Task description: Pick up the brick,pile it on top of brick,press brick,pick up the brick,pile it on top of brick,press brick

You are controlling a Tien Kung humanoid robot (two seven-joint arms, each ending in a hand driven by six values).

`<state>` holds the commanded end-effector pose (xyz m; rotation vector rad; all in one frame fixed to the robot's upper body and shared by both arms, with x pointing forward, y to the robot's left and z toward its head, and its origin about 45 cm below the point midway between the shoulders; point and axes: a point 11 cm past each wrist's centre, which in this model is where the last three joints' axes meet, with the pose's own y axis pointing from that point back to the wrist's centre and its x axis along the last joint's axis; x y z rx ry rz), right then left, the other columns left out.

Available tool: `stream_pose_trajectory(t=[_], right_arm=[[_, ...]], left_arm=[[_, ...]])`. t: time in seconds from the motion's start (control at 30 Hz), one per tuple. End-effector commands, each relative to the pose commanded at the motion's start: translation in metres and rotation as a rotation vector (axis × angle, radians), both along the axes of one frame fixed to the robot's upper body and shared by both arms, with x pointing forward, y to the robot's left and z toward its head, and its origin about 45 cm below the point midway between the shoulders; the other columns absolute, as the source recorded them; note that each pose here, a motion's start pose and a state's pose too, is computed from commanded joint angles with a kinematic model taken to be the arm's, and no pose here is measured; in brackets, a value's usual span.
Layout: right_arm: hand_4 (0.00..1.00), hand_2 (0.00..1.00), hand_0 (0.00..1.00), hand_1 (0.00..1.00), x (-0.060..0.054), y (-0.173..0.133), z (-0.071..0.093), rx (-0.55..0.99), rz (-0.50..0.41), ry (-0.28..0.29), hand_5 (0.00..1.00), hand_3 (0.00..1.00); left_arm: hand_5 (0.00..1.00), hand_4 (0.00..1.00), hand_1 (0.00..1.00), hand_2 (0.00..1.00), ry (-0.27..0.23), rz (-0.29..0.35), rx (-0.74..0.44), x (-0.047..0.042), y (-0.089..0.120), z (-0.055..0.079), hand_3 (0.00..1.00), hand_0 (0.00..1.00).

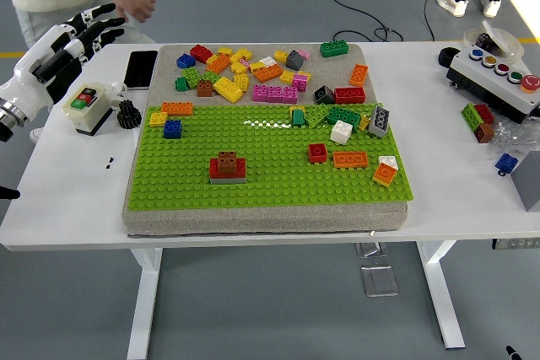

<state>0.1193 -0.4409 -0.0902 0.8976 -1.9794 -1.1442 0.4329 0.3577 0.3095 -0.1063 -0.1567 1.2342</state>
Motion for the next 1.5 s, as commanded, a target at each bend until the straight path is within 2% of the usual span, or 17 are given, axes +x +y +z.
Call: stream_pose_trajectory(t=[0.07, 0.17, 0.27, 0.43, 0.7, 1.03, 1.5], right_arm=[[0.998, 0.726, 0.753, 0.674, 0.001, 0.001, 0.0, 0.001, 0.003, 0.0, 0.642, 0.731], [0.998, 0.726, 0.753, 0.674, 0.001, 0.002, -0.001, 0.004, 0.006, 0.001, 0.642, 0.731], [0.998, 0.725, 0.753, 0.675, 0.0, 0.004, -0.002, 0.01, 0.015, 0.008, 0.641, 0.73], [0.998, 0.725, 0.753, 0.675, 0.002, 0.005, -0.001, 0.009, 0.028, 0.013, 0.641, 0.73], [0.998, 0.725, 0.753, 0.675, -0.003, 0.009, -0.004, 0.013, 0.041, 0.034, 0.638, 0.728], [0.998, 0.725, 0.751, 0.676, -0.006, 0.016, -0.007, 0.01, 0.053, 0.048, 0.638, 0.724], [0.998, 0.722, 0.751, 0.675, -0.008, 0.022, -0.01, 0.012, 0.07, 0.06, 0.64, 0.72]], left_arm=[[0.724, 0.951, 0.928, 0.915, -0.02, 0.007, -0.084, -0.0012, 0.002, 0.007, 0.951, 0.998], [0.724, 0.951, 0.928, 0.915, -0.037, 0.017, -0.094, -0.0024, 0.002, 0.012, 0.951, 0.998], [0.716, 0.946, 0.935, 0.918, -0.054, 0.029, -0.061, -0.0051, 0.0, 0.014, 0.952, 0.998], [0.716, 0.946, 0.935, 0.918, -0.06, 0.047, -0.02, -0.0114, 0.002, 0.011, 0.952, 0.998], [0.71, 0.942, 0.97, 0.932, -0.116, 0.08, 0.045, -0.0179, -0.001, 0.02, 0.953, 0.998], [0.709, 0.941, 0.976, 0.932, -0.087, 0.089, 0.077, -0.0248, -0.004, 0.005, 0.953, 0.998], [0.712, 0.939, 0.961, 0.918, -0.079, 0.087, 0.085, -0.0249, -0.013, -0.002, 0.948, 0.998]])
